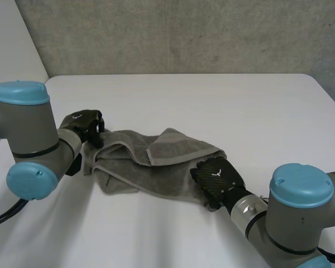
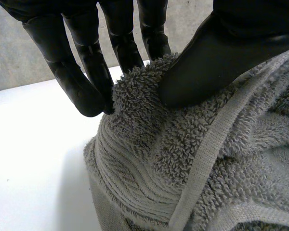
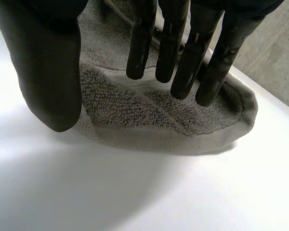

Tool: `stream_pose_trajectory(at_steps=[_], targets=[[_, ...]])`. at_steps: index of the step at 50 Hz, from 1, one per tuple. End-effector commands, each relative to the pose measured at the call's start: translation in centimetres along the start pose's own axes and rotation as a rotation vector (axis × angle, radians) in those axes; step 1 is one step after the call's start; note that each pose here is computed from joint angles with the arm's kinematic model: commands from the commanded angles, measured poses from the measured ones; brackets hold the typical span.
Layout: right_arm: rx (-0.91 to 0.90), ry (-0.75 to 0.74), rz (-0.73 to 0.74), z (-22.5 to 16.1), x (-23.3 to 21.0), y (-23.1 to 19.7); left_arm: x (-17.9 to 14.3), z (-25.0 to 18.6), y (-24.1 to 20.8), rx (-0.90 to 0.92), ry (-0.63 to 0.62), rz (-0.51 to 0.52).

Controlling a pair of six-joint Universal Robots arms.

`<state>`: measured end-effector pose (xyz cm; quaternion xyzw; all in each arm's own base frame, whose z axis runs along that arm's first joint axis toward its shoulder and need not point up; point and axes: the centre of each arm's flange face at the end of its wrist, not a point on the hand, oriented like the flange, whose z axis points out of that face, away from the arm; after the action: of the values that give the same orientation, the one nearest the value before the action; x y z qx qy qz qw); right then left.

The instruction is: Fold the towel.

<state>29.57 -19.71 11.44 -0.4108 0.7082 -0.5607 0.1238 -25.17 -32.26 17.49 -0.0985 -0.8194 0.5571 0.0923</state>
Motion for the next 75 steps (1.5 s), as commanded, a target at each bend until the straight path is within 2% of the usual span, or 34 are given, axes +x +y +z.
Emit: stream_pose_trajectory(at_steps=[1,21,26,31,43,75], targets=[[0.025,0.008,0.004,0.2,0.0,-0.2,0.0,0.0,0.0,0.000,0.000,0.000],[0.042,0.042,0.023,-0.1,1.3,-1.1,0.1,-0.4,-0.7,0.018,0.004,-0.010],[-0.061,-0.032,0.038,-1.4,0.4,-0.4,0.1,-0.3,-0.6,0.015,0.006,-0.010],[-0.085,-0.062,0.042,-1.8,-0.2,0.2,0.1,-0.3,-0.5,0.012,0.005,-0.010],[-0.015,-0.033,0.026,-0.8,-0.1,0.0,0.1,-0.3,0.1,-0.005,0.006,-0.008],[0.033,0.010,0.008,0.8,0.3,0.3,0.2,-0.2,0.3,-0.005,0.008,-0.007]])
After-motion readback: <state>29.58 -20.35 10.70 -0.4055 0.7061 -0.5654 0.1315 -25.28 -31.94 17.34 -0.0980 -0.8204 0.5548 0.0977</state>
